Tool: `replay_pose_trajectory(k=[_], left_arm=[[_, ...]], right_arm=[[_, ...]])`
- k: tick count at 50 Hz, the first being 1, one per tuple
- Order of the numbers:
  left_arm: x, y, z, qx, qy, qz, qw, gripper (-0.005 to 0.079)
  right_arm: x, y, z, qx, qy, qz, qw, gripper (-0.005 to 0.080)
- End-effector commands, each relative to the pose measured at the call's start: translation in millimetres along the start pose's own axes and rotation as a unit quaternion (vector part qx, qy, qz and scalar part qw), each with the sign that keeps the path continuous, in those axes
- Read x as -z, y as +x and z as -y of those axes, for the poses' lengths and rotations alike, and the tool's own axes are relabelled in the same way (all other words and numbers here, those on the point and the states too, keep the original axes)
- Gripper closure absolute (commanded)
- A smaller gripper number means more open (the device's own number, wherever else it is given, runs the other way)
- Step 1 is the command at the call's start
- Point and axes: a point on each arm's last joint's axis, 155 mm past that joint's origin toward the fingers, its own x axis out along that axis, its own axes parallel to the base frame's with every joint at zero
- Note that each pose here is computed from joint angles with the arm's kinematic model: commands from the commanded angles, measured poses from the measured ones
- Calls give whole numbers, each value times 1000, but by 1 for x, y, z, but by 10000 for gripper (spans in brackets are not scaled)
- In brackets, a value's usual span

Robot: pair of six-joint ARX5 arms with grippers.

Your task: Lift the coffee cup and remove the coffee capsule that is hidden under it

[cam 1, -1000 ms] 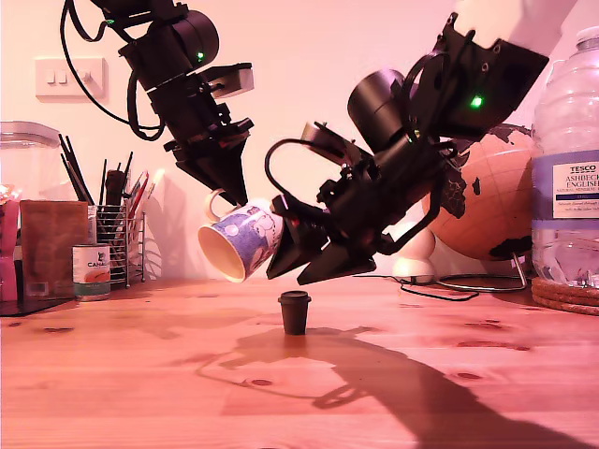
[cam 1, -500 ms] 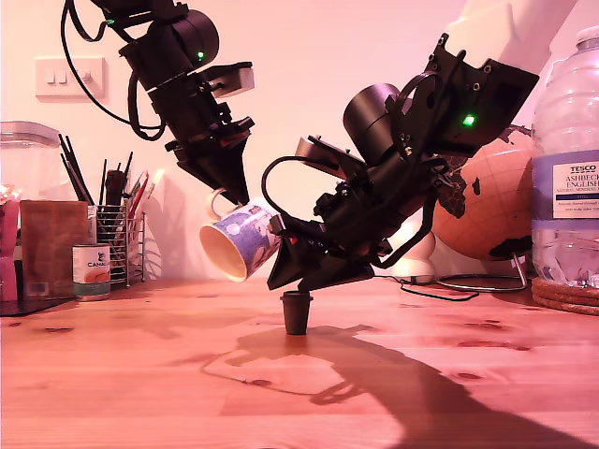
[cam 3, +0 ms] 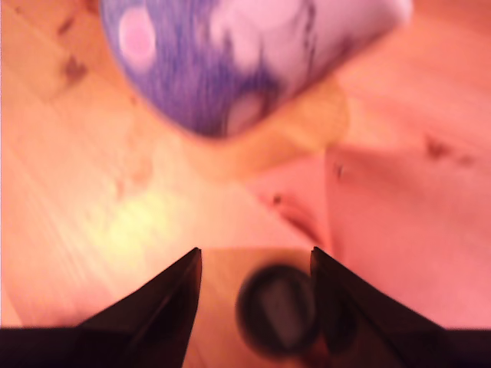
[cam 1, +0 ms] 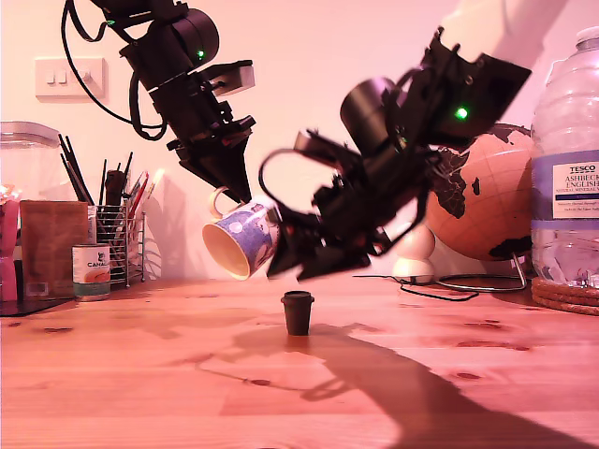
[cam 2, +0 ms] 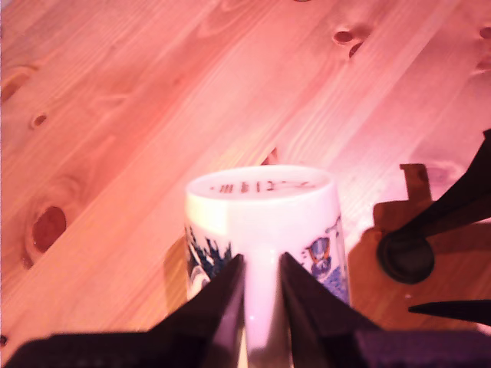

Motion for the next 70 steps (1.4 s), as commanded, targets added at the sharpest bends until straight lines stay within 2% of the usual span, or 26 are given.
replay_pose_trajectory(k=[1,7,18,30,40,61,70], left_arm=[[-18,-14,-2,-6,5,30,1000,762],[-18,-14,-2,-6,5,29,1000,762],[-18,-14,-1,-4,4,30,1000,762],[-18,-14,-1,-4,4,30,1000,762],[-19,-14,0,-1,4,32,999,762],[-20,-14,0,0,4,34,999,762],[-21,-14,1,3,5,36,999,762]], right_arm=[[1,8,-5,-8,1,-4,1000,336],[2,8,-5,-8,2,-11,1000,336],[20,7,-4,-8,5,-46,999,321],[24,9,1,5,4,-50,999,315],[42,16,4,5,12,-72,997,305],[44,17,3,3,15,-75,997,308],[59,15,-3,-2,40,-104,994,305]])
